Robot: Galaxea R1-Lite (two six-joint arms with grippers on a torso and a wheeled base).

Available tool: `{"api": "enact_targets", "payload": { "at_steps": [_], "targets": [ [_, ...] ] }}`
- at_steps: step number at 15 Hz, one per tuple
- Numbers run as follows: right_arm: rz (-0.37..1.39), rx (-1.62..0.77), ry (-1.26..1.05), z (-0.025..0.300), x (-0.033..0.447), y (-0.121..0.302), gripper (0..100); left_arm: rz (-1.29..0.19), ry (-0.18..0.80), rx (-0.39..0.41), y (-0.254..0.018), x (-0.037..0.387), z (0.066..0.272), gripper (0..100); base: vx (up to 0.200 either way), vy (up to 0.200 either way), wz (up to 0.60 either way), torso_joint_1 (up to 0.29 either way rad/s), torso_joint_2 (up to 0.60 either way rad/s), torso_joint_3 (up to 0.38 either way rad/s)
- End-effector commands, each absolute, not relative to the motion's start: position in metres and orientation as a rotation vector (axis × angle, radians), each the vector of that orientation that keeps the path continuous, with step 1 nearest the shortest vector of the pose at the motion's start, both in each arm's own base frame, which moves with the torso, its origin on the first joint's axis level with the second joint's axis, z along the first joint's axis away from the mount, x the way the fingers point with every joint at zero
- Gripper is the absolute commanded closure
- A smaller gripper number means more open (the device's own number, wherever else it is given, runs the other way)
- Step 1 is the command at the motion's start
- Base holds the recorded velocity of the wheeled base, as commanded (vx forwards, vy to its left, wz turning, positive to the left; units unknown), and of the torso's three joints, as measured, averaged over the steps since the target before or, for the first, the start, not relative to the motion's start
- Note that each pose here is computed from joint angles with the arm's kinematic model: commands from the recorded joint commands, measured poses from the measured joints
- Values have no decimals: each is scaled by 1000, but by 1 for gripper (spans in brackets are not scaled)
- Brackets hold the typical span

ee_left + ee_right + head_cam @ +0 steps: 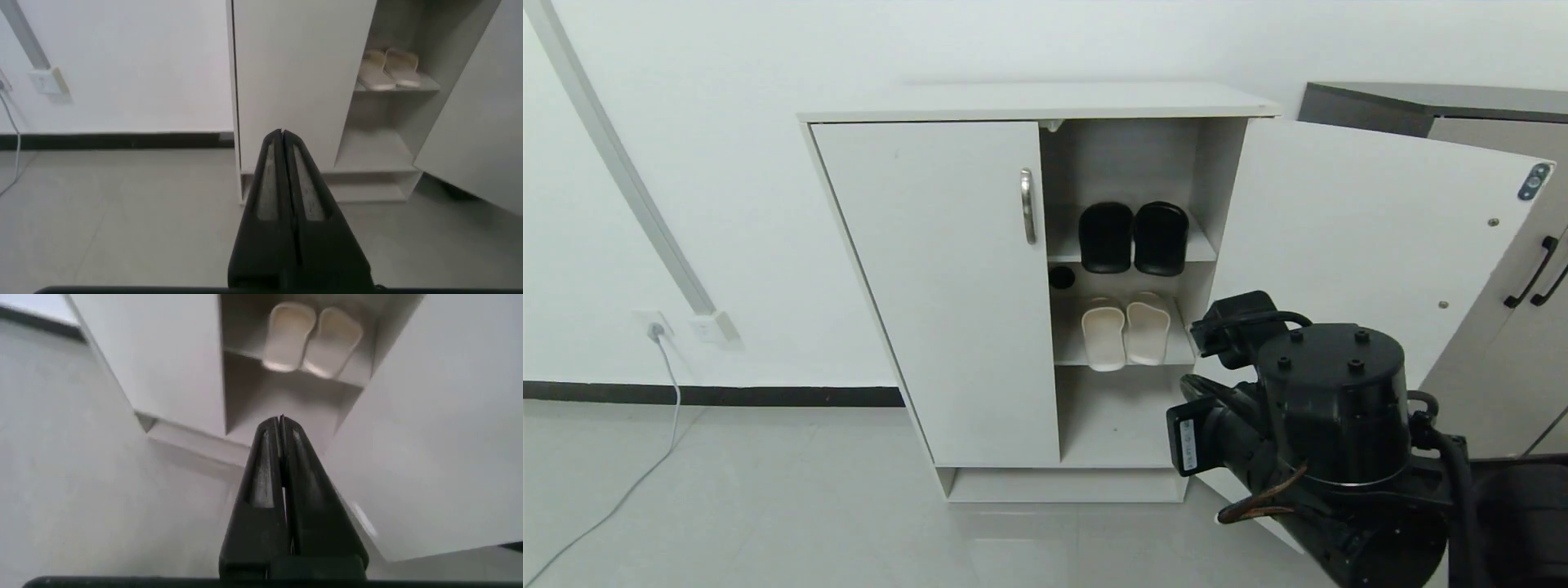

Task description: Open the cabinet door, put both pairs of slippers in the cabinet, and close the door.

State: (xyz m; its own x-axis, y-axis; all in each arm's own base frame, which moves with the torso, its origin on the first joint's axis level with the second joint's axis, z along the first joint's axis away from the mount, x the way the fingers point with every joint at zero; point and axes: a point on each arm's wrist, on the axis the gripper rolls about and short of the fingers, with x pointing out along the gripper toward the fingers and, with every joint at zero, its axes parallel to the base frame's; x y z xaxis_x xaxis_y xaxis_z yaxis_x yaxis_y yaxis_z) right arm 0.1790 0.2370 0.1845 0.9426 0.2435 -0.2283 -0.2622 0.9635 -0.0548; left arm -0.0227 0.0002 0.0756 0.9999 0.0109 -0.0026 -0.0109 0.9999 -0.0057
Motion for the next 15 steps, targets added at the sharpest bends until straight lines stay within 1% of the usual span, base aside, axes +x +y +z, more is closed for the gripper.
{"api": "enact_targets", "payload": {
  "at_steps": [1,3,6,15],
  "targets": [
    [263,-85,222,184,178,238,100,11,0,-6,0,-23,76,100,0,0,0,56,-574,-364],
    [263,-87,223,184,178,238,100,11,0,-6,0,-23,76,100,0,0,0,32,-527,-354],
    [263,-87,223,184,178,238,100,11,0,-6,0,-23,76,100,0,0,0,111,-461,-346],
    [261,-91,227,182,178,237,100,11,0,-6,0,-23,76,100,0,0,0,156,-474,-321]
  ]
}}
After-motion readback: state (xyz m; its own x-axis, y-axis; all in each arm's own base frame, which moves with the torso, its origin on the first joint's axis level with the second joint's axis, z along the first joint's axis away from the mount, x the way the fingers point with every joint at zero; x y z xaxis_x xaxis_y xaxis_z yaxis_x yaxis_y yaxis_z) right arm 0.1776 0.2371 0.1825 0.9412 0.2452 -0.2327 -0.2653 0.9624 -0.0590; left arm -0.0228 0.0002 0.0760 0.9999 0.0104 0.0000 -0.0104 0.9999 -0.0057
